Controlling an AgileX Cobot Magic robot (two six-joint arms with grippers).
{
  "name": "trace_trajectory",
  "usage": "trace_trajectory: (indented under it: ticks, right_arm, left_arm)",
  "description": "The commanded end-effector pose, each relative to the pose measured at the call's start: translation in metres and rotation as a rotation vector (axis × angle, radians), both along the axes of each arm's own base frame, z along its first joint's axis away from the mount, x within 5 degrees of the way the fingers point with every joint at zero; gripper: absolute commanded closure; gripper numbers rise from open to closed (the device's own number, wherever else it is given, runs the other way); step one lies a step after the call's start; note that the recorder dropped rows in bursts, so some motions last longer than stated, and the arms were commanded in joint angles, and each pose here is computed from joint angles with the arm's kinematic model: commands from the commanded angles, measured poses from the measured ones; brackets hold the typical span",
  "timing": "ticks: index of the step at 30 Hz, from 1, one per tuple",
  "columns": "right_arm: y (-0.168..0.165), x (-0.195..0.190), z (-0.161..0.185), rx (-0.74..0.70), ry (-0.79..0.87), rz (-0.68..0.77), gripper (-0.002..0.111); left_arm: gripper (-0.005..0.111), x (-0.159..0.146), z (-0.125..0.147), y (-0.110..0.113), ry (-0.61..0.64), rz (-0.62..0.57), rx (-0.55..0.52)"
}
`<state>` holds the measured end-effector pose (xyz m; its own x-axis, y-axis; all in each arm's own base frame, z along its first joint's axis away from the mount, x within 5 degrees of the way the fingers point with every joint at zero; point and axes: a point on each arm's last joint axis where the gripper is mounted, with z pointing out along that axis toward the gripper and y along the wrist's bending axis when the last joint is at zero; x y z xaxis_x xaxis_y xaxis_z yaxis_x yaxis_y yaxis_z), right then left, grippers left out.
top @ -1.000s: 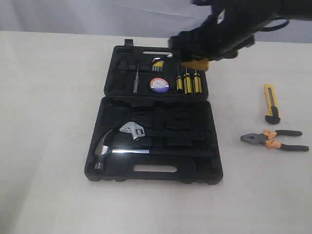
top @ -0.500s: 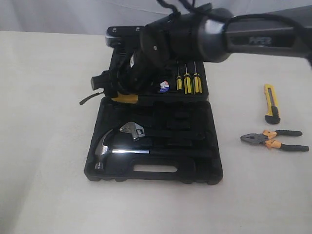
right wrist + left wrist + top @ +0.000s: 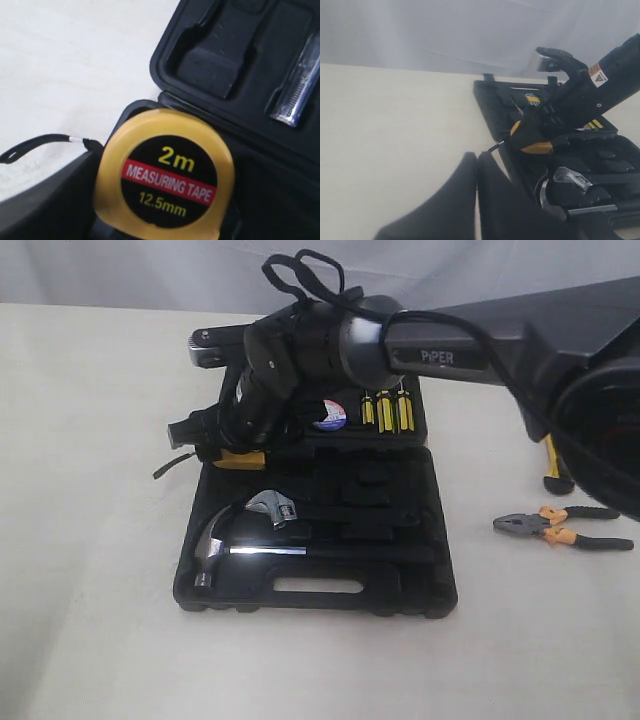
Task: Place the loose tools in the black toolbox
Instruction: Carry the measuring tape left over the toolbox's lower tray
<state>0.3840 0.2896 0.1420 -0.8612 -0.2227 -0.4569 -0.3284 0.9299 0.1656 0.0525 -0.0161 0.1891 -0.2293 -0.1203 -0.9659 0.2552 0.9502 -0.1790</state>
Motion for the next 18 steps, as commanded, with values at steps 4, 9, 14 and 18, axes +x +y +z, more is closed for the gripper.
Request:
trace_trajectory:
  ticks: [4,9,14,18]
  right_arm:
    - [0.007,-0.012,-0.015,-0.039,0.064,0.018,0.109]
    - [0.008,-0.017,-0.016,-0.071,0.095,0.03,0.109]
    - [0.007,-0.016,-0.016,-0.07,0.095,0.027,0.109]
    - [0.006,-0.015,-0.016,-0.098,0.074,0.045,0.097]
  left_arm:
    - [0.107,0.0,-0.001,0.0,-0.005,-0.005,0.005]
    - [0.107,0.0,-0.001,0.0,-0.005,-0.005,0.005]
    - [0.107,0.0,-0.001,0.0,-0.005,-0.005,0.005]
    - [0.107,0.0,-0.001,0.0,-0.005,-0.005,0.005]
